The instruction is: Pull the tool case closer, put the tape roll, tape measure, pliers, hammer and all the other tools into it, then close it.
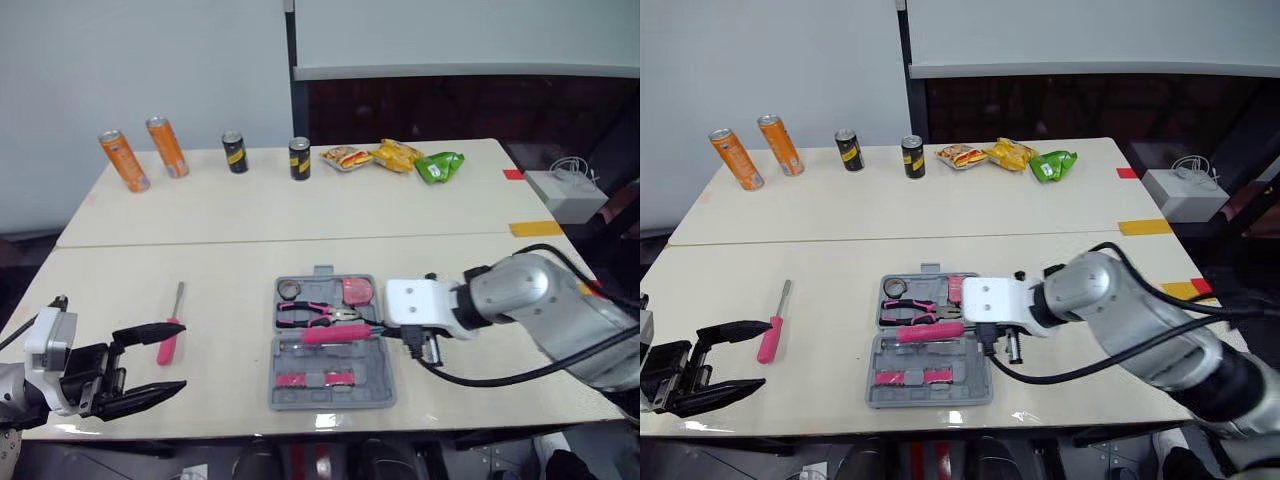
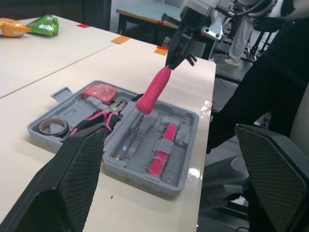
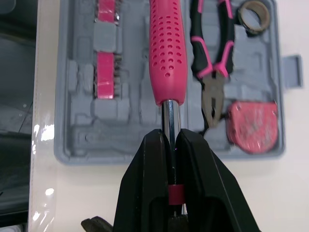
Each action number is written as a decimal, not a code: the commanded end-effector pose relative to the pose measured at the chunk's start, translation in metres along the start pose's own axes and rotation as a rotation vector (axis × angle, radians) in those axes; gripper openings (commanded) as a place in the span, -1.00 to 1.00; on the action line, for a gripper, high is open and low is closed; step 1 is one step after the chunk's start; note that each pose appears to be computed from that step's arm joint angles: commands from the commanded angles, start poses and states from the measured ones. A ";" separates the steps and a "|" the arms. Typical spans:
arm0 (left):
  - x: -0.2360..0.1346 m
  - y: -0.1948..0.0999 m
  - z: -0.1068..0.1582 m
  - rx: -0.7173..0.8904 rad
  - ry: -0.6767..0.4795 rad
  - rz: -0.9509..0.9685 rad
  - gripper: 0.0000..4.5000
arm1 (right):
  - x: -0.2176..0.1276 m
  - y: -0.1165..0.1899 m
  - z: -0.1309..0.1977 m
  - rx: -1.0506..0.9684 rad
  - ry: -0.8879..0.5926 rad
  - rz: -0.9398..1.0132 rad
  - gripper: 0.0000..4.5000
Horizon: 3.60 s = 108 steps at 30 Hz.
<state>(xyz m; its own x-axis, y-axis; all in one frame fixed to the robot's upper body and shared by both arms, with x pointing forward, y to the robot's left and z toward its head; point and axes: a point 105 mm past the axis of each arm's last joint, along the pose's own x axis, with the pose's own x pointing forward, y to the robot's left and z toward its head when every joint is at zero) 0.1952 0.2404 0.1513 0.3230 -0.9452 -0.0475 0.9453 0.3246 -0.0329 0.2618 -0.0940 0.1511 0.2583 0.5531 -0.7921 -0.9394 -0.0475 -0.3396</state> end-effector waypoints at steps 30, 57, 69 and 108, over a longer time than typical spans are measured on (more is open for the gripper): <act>0.000 -0.014 -0.004 0.049 0.057 -0.052 1.00 | 0.068 0.004 0.015 -0.018 0.105 0.089 -1.00; -0.009 -0.016 -0.017 0.028 0.072 -0.019 1.00 | 0.104 0.024 0.026 0.166 0.031 0.198 -0.79; -0.006 -0.016 -0.015 0.024 0.067 -0.020 1.00 | 0.081 0.006 0.037 0.271 -0.244 0.160 -0.14; 0.006 -0.011 -0.025 0.000 -0.003 0.053 1.00 | 0.151 0.045 -0.044 0.322 -0.454 0.104 -0.99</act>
<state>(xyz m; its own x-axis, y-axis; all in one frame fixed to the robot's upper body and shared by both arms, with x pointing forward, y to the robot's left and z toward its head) 0.1863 0.2342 0.1231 0.3718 -0.9269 -0.0512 0.9263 0.3740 -0.0448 0.2751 -0.0311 0.0260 0.0995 0.9061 -0.4113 -0.9888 0.0438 -0.1428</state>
